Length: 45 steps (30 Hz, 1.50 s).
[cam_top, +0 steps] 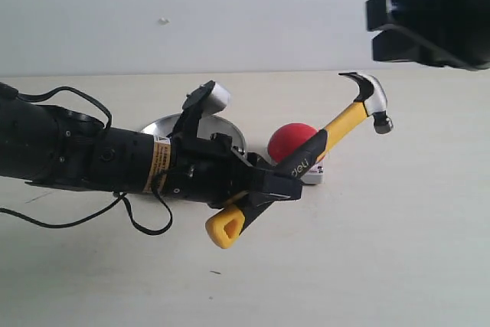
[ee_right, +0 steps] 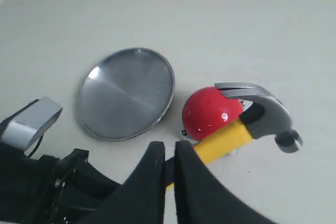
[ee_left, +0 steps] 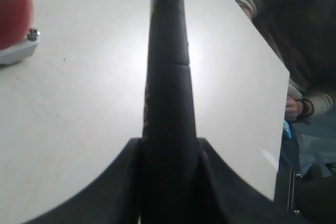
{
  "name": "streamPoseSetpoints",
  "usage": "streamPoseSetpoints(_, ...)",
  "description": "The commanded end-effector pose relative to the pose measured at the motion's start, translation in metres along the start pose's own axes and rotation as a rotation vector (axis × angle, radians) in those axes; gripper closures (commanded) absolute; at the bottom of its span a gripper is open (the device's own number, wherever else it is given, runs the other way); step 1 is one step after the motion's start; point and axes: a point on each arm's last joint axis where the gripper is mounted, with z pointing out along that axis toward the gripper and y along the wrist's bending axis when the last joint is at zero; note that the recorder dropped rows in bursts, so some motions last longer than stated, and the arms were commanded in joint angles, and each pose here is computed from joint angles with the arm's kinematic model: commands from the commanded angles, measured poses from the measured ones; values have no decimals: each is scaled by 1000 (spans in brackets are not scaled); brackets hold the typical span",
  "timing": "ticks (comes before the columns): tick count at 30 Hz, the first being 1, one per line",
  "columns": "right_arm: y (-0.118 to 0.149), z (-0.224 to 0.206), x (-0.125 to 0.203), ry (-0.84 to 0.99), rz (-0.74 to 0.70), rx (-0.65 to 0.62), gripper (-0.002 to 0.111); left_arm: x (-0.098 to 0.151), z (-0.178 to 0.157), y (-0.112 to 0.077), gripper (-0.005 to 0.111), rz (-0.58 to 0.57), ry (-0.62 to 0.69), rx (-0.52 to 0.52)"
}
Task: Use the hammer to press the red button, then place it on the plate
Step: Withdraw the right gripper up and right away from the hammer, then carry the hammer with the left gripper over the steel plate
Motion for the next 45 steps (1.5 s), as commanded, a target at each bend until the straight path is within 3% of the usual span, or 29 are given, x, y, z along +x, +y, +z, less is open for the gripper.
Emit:
streamPoseSetpoints(1,-4,-56,36,-176,-48,-21,108,-22,-12,-17,107,73,-79,7)
streamPoseSetpoints(7,-13,-108,93,-421,-25,-86,108,-36,-35,-24,107,185,-88,-215)
streamPoseSetpoints(17,-19,-149,144,-661,-20,-195,108,-29,-74,-38,107,196,-160,-424)
streamPoseSetpoints(26,-28,-126,165,-613,-11,-183,108,-9,-76,-53,107,178,-215,-419)
streamPoseSetpoints(38,-32,-118,167,-640,18,-184,108,-1,-56,-84,107,150,-317,-333)
streamPoseSetpoints(45,-32,-118,167,-642,18,-184,108,13,-35,-77,107,161,-263,-374)
